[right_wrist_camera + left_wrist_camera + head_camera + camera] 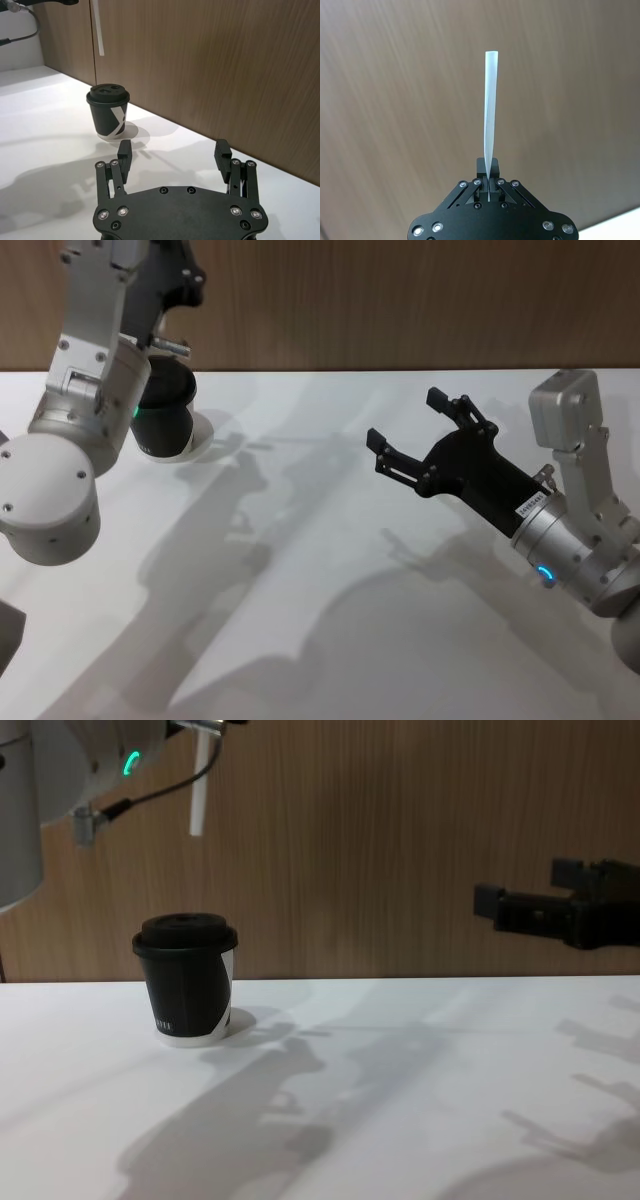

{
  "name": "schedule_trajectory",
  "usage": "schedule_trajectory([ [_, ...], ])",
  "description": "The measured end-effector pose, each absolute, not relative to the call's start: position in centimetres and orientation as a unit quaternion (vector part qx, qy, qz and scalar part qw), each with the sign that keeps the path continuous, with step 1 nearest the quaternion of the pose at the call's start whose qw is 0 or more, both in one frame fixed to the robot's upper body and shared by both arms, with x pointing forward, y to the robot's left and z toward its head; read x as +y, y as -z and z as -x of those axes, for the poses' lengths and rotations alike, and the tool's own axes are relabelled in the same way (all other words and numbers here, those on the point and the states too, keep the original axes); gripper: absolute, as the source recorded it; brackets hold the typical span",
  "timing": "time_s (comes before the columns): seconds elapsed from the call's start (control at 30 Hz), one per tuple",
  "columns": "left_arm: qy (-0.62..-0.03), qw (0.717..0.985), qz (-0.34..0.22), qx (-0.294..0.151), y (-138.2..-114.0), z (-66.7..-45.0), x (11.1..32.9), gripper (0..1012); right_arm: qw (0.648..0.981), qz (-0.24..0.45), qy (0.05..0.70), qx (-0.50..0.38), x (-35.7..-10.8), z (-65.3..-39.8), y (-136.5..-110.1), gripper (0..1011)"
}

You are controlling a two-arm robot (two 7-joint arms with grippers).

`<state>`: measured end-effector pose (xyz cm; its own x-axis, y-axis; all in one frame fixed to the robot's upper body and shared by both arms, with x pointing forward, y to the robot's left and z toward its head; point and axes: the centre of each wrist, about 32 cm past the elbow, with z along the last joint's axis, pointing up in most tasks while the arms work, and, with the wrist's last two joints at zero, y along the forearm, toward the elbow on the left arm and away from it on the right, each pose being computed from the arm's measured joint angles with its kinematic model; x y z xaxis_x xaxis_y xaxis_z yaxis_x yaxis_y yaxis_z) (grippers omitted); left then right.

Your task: Pick up the straw with one hand, pass it to the other hand, and insert it into the cup.

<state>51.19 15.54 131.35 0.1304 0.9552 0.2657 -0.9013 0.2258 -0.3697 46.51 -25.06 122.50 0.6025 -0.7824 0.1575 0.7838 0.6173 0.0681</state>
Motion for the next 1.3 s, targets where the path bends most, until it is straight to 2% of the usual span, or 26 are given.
schedule_trajectory([
  [0.27, -0.663, 0.702, 0.034, -0.258, -131.4, -51.9, 15.5, 16, 0.895, 0.004, 0.437, -0.086, -25.1, -46.5, -122.5, 1001],
  [0.57, -0.694, 0.669, 0.020, -0.266, -131.0, -52.7, 15.1, 16, 0.895, 0.004, 0.437, -0.086, -25.1, -46.5, -122.5, 1001],
  [0.83, -0.705, 0.672, 0.016, -0.225, -130.0, -53.5, 14.9, 16, 0.895, 0.004, 0.437, -0.086, -25.1, -46.5, -122.5, 1001],
  [0.97, -0.704, 0.681, 0.016, -0.199, -129.6, -54.0, 14.9, 15, 0.895, 0.004, 0.437, -0.086, -25.1, -46.5, -122.5, 1001],
  [1.3, -0.695, 0.699, 0.026, -0.166, -128.9, -54.9, 15.0, 15, 0.895, 0.004, 0.437, -0.086, -25.1, -46.5, -122.5, 1001],
])
